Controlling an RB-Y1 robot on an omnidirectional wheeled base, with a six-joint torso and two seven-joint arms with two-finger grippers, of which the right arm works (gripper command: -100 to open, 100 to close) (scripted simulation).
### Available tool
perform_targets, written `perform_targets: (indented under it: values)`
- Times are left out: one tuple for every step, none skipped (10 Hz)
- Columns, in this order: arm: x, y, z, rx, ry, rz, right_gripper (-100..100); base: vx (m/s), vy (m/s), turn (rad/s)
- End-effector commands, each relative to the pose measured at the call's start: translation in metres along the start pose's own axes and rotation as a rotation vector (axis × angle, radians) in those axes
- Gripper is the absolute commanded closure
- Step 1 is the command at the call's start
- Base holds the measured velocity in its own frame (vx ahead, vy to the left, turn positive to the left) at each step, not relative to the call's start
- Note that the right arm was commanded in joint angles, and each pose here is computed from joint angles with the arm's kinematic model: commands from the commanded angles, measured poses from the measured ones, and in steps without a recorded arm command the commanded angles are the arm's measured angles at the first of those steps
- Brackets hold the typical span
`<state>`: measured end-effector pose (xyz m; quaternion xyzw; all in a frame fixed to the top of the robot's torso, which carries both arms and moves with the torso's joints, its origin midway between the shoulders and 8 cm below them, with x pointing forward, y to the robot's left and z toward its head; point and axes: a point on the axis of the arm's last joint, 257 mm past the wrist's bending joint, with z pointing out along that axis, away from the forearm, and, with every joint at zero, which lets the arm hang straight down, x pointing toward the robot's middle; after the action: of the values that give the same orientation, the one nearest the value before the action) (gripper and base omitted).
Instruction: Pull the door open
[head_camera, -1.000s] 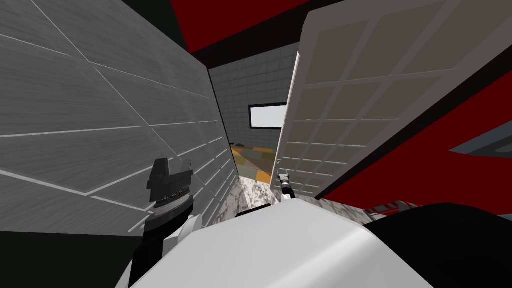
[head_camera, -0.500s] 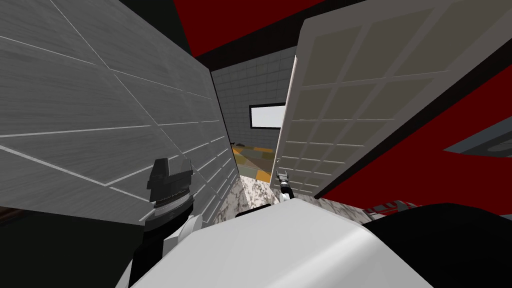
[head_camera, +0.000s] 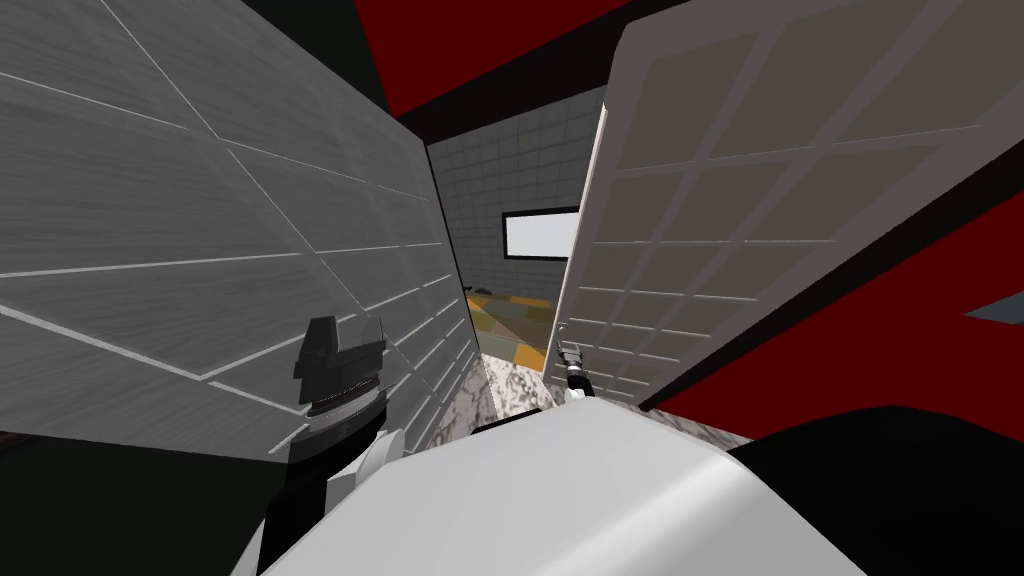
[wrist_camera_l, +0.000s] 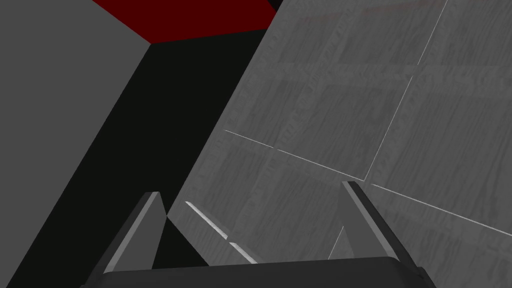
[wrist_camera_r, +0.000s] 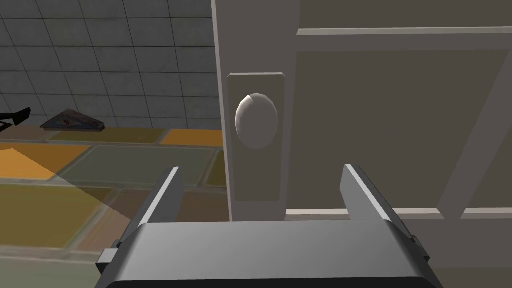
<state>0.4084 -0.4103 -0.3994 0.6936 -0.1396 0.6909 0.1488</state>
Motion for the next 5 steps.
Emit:
perform_targets:
  values:
    - [-0.001,0.021,0.0005,-0.016,0.001,0.003,-100,0.205,-0.008,0.107]
    - [-0.001,0.034,-0.0003,-0.026,0.001,0.003,-100,0.243,-0.013,0.091]
    - [-0.001,0.047,-0.0010,-0.035,0.002,0.003,-100,0.227,-0.001,0.101]
    - [0.000,0.057,-0.0017,-0.043,0.002,0.003,-100,0.201,-0.002,0.086]
    - [0.000,0.067,-0.0025,-0.050,0.003,0.003,-100,0.185,-0.036,0.067]
